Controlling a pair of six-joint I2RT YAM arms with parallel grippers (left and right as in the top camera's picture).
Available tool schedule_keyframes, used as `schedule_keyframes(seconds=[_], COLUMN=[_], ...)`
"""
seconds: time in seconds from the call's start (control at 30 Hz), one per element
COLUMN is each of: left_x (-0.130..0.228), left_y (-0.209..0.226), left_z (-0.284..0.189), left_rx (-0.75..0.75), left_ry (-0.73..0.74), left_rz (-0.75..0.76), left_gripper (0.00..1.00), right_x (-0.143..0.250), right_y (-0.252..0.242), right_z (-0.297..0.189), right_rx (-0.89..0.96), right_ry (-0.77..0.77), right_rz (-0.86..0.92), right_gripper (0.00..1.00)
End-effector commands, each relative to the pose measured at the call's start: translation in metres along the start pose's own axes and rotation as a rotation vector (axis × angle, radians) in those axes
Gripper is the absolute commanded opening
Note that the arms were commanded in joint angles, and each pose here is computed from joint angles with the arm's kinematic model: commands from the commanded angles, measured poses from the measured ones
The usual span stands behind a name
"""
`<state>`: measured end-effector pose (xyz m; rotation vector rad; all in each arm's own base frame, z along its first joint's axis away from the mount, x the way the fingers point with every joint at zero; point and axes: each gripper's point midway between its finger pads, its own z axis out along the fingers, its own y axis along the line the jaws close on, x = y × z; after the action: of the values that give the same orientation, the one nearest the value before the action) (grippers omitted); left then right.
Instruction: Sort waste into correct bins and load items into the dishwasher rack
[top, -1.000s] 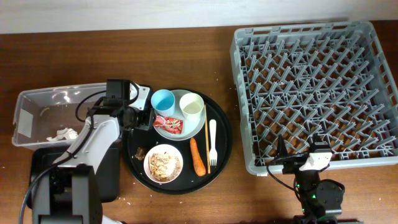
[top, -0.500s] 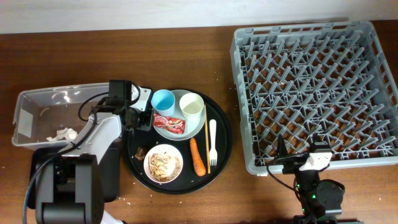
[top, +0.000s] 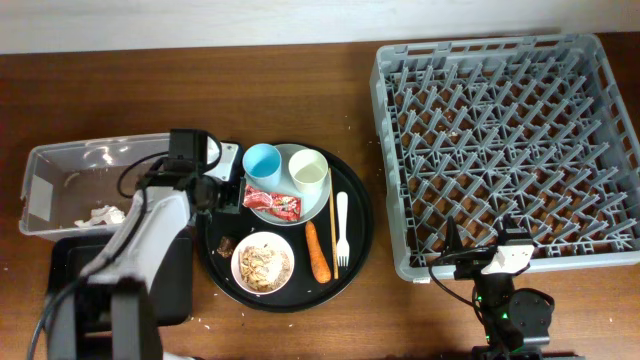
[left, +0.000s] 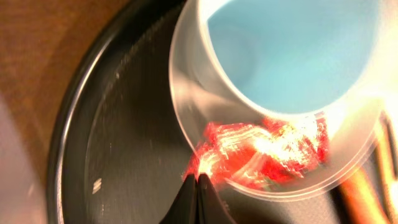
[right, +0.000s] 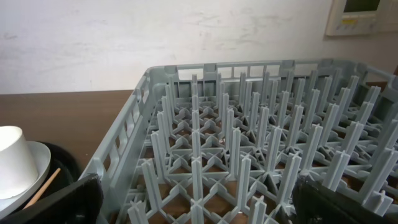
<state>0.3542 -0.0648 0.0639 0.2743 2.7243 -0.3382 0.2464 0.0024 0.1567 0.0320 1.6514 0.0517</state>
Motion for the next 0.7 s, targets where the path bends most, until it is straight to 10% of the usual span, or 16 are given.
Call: schedule_keyframes(seconds=[0.0, 0.07, 0.13, 0.23, 0.53, 0.67], left_x=[-0.007, -0.004, 0.006, 0.010, 0.014, 0.007], left_y=[-0.010, -0.012, -0.020, -0.031, -0.006, 0.000], left_z=[-0.046, -0.055, -0.052, -0.040, 0.030, 0.039], left_rx=[-0.004, -0.003, 0.037, 0.054, -0.025, -0.027], left_ry=[-0.085, -0.086, -0.040, -0.006, 0.084, 0.056], left_rz=[-0.047, -0.048, -0.094, -0.064, -0.067, -0.070], left_gripper=[0.01, 0.03, 0.49, 0.71, 0.72, 0.54], right_x=[0.002, 0.002, 0.002, 0.002, 0.002, 0.002], right_y=[-0.003, -0.003, -0.003, -0.003, -0.003, -0.003], right_z=[0.000, 0.000, 0.000, 0.000, 0.000, 0.000], right_rx=[0.016, 0.016, 0.016, 0.015, 0.016, 0.015], right_ry=[0.001, 0.001, 0.001, 0.001, 0.001, 0.001], right_rz=[0.002, 0.002, 0.002, 0.002, 0.002, 0.002], right_gripper=[0.98, 0.99, 0.99, 0.99, 0.99, 0.99])
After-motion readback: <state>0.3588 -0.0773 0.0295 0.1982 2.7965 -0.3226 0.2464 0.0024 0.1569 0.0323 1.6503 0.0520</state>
